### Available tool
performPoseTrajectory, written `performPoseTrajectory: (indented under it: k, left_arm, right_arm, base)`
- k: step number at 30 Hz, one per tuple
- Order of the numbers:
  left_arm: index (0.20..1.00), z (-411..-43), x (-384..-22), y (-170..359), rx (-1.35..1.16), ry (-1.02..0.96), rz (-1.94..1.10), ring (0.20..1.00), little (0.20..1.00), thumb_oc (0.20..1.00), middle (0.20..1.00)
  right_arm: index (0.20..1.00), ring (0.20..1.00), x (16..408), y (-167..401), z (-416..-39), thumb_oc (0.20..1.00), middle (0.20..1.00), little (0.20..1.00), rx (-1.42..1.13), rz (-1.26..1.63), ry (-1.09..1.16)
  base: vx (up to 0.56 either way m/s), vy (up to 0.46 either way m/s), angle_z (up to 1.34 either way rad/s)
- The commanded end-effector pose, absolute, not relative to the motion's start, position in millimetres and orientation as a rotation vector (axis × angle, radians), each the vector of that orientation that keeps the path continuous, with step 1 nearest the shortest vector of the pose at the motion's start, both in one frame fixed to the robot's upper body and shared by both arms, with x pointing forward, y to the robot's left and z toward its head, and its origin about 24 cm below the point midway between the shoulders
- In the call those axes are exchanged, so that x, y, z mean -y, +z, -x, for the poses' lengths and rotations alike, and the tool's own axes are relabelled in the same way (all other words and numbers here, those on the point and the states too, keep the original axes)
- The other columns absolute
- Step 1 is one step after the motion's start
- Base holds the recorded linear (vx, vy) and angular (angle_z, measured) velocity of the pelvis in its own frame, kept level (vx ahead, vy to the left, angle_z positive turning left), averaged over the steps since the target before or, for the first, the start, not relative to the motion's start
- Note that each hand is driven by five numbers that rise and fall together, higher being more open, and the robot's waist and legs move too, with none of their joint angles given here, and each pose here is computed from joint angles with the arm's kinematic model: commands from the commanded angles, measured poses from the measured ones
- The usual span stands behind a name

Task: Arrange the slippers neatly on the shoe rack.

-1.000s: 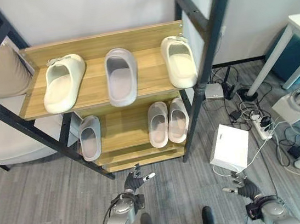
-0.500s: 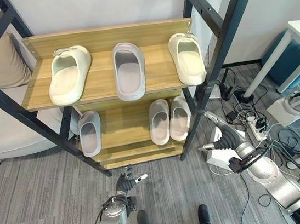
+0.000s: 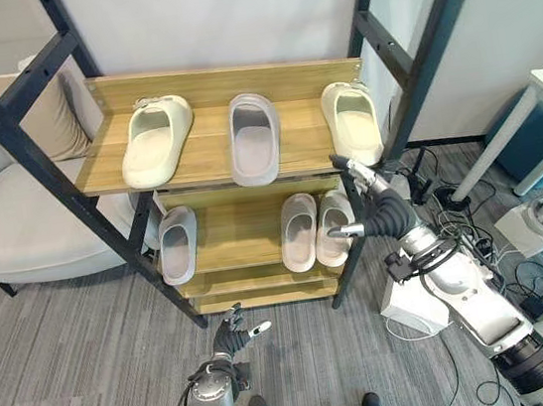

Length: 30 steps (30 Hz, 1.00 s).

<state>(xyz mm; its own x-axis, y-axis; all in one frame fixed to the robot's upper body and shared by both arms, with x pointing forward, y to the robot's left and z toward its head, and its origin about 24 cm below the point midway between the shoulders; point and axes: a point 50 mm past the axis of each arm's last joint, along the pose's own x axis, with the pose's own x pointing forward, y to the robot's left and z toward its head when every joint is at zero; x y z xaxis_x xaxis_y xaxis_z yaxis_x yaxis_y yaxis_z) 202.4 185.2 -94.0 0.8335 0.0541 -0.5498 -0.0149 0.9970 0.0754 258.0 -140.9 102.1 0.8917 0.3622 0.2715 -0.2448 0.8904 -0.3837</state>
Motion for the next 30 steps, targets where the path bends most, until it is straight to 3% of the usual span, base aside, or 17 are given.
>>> performPoseTrajectory:
  k: [1,7,16,19,25,30]
  left_arm:
    - [1.000,-233,-188,-69,-0.442,0.042,-0.065,1.000,1.000,1.000,1.000]
    - [1.000,-229,-201,-73,-0.467,0.093,-0.089,1.000,1.000,1.000,1.000]
    - [1.000,-228,-185,-75,-0.477,0.041,-0.087,1.000,1.000,1.000,1.000]
    - [1.000,-231,-183,-73,-0.465,0.038,-0.094,1.000,1.000,1.000,1.000]
    - [1.000,-236,-184,-69,-0.450,0.051,-0.110,1.000,1.000,1.000,1.000]
    - [1.000,-235,-190,-68,-0.450,0.072,-0.110,1.000,1.000,1.000,1.000]
  right_arm:
    - [1.000,1.000,148,133,-259,1.000,1.000,1.000,0.487,0.358,0.277]
    - [1.000,1.000,152,115,-252,1.000,1.000,1.000,0.414,0.295,0.273]
    - [1.000,1.000,156,119,-251,1.000,1.000,1.000,0.428,0.340,0.255]
    - [1.000,1.000,147,142,-256,1.000,1.000,1.000,0.552,0.439,0.248]
    - [1.000,1.000,124,174,-251,1.000,1.000,1.000,0.713,0.363,0.303]
    - [1.000,1.000,124,211,-264,1.000,1.000,1.000,0.861,0.406,0.163]
  base:
    - [0.00,0.248,0.09]
    - [0.18,-0.014,0.03]
    - [0.08,-0.034,0.29]
    - [0.05,0.030,-0.01]
    - [0.01,0.009,0.00]
    - [0.04,0.024,-0.02]
